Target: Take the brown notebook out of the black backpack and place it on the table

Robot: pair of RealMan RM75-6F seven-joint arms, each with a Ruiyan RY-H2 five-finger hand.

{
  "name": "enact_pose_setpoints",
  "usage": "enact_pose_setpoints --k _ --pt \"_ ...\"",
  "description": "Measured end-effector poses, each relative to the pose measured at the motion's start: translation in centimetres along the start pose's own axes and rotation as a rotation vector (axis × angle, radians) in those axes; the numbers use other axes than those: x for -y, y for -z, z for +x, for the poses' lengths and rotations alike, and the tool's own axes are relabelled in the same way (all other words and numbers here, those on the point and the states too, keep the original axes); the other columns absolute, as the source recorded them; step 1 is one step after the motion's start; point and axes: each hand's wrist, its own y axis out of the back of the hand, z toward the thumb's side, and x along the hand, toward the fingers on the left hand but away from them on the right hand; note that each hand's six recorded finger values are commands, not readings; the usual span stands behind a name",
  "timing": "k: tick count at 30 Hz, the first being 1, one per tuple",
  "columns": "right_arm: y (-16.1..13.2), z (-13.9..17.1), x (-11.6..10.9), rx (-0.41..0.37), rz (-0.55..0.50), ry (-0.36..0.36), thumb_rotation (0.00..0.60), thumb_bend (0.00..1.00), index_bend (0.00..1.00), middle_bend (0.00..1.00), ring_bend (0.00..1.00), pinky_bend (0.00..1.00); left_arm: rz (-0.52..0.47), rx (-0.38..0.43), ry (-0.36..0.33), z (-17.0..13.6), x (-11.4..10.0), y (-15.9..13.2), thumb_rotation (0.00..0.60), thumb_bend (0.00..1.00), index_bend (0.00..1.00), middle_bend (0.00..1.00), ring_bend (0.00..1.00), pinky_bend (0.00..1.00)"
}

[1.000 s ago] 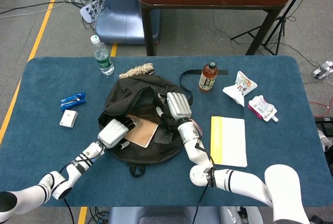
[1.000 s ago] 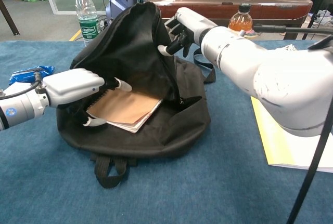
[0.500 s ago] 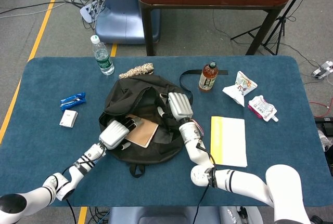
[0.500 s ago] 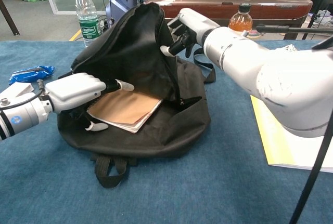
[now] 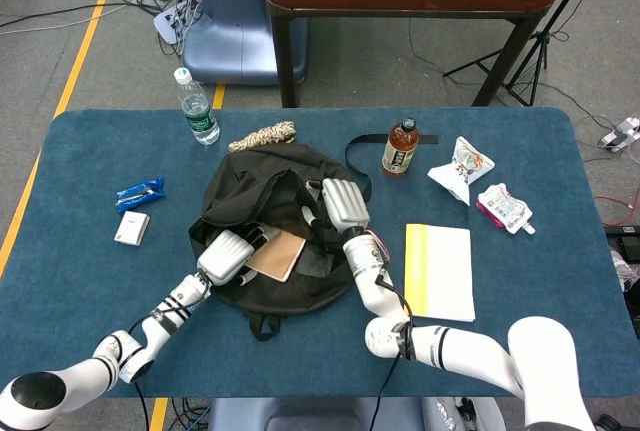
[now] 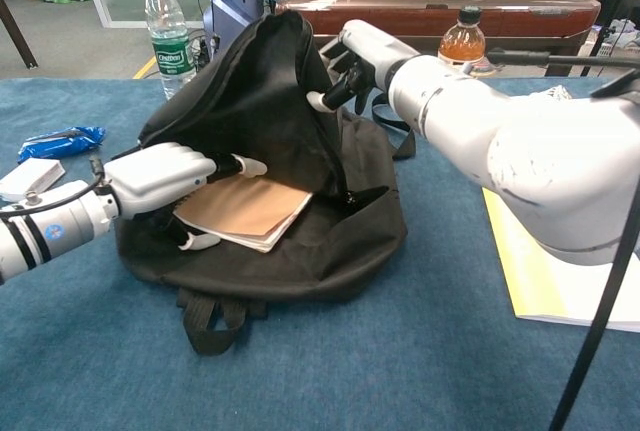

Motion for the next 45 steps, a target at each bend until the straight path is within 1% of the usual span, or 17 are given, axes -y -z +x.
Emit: enact_pose_setpoints --k 3,10,12,16,22,24,29,34,39,45 --pt "0.1 0.0 0.1 0.002 0.002 -0.001 0.600 0.53 0.79 0.57 0.44 0.59 -0.008 -0.005 -0.002 0.3 0.1 -0.1 0.600 0.21 0.11 0.11 0.15 0.25" --pt "0.3 0.0 0.3 0.009 0.004 -0.003 0.600 0.53 0.79 0.57 0.44 0.59 -0.015 -0.015 -0.023 0.9 0.1 -0.3 0.600 0.21 0.21 0.12 0.15 0.25" --pt "0.2 -0.1 0.4 0.008 0.004 -0.004 0.600 0.53 0.79 0.57 0.44 0.59 -0.014 -0.018 -0.026 1.1 0.1 -0.4 0.600 0.21 0.24 0.14 0.16 0.25" --pt "0.1 -0.1 0.4 0.004 0.006 -0.005 0.600 0.53 0.78 0.57 0.44 0.59 -0.021 -0.029 -0.040 1.5 -0.1 -0.4 0.600 0.21 0.30 0.20 0.20 0.25" --pt "0.0 0.0 0.3 0.004 0.005 -0.003 0.600 0.53 0.79 0.57 0.44 0.59 -0.021 -0.046 -0.052 1.8 -0.3 0.0 0.600 0.22 0.35 0.26 0.24 0.25" --pt "0.1 0.0 0.3 0.004 0.004 -0.003 0.600 0.53 0.79 0.57 0.44 0.59 -0.020 -0.049 -0.054 1.9 -0.4 0.1 0.600 0.23 0.36 0.28 0.25 0.25" --pt "0.0 0.0 0.2 0.002 0.003 -0.003 0.600 0.53 0.79 0.57 0.45 0.59 -0.014 -0.052 -0.068 1.9 -0.6 0.3 0.600 0.31 0.42 0.34 0.30 0.26" --pt "-0.1 0.0 0.1 0.000 0.002 -0.002 0.600 0.53 0.79 0.57 0.45 0.59 -0.013 -0.057 -0.080 2.0 -0.9 0.5 0.600 0.36 0.45 0.38 0.34 0.28" --pt "-0.2 0.0 0.0 -0.002 0.001 -0.001 0.600 0.53 0.79 0.57 0.45 0.59 -0.010 -0.058 -0.097 2.0 -1.2 0.7 0.600 0.42 0.48 0.43 0.39 0.32" --pt "-0.2 -0.1 -0.4 -0.002 0.002 0.005 0.600 0.53 0.79 0.57 0.46 0.59 -0.012 -0.060 -0.116 2.2 -1.4 0.8 0.600 0.50 0.56 0.51 0.45 0.36"
